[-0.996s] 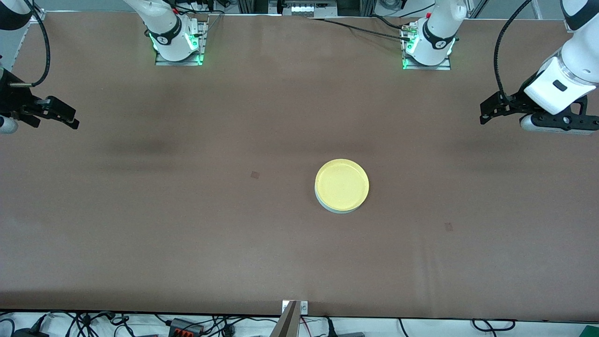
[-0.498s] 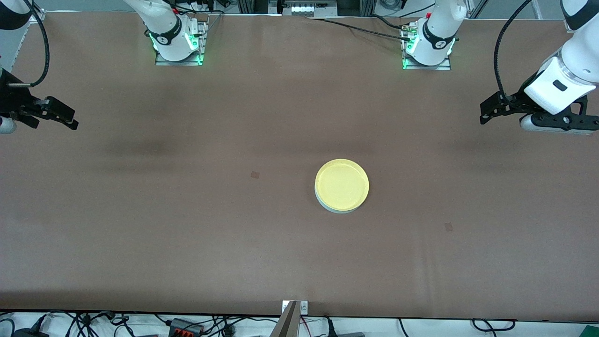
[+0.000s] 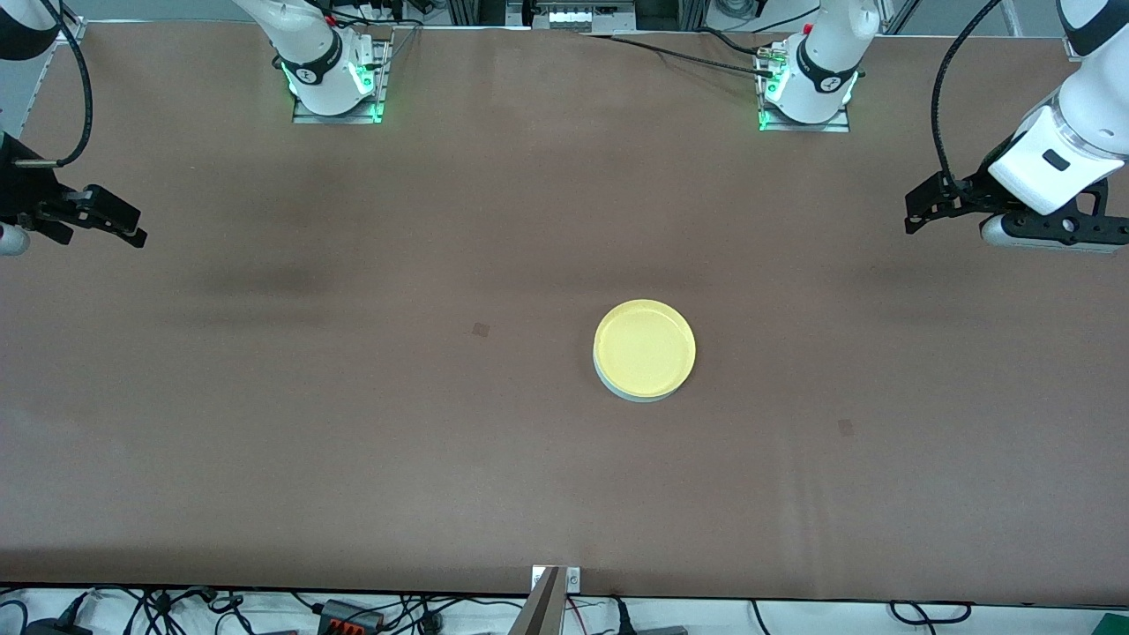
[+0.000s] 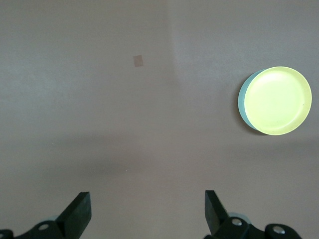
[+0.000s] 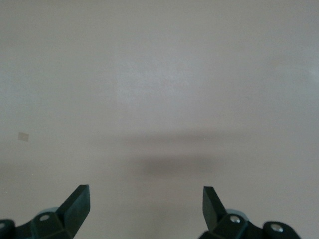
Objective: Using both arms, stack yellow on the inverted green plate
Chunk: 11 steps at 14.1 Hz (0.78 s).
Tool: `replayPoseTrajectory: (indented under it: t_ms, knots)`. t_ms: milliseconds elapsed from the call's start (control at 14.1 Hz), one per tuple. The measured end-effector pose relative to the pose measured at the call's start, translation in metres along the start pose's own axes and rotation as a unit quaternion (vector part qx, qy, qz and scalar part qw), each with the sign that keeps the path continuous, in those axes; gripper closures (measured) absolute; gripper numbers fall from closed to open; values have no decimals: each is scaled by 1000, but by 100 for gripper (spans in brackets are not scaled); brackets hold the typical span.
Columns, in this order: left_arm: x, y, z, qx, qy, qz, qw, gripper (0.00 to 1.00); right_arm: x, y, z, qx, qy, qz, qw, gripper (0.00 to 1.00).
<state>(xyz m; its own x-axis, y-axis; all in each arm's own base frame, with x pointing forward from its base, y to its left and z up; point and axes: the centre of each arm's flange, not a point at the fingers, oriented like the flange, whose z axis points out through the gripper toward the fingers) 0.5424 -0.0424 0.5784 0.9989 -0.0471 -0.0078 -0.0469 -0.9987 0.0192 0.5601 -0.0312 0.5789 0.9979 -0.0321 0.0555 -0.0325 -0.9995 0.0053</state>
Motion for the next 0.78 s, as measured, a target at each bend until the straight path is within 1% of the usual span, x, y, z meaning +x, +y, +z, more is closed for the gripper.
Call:
replayPoseTrajectory:
  t_ms: [214,427,783]
  knots:
    - [0,0,-1,0,1,0,1000,0,0,-3,-2,0,2,-3,1000,0]
    - [0,0,-1,0,1,0,1000,0,-2,-2,-2,0,-7,-2,1000,0]
    - [0,0,-1,0,1,0,1000,0,-3,-2,-1,0,-13,-1,1000,0]
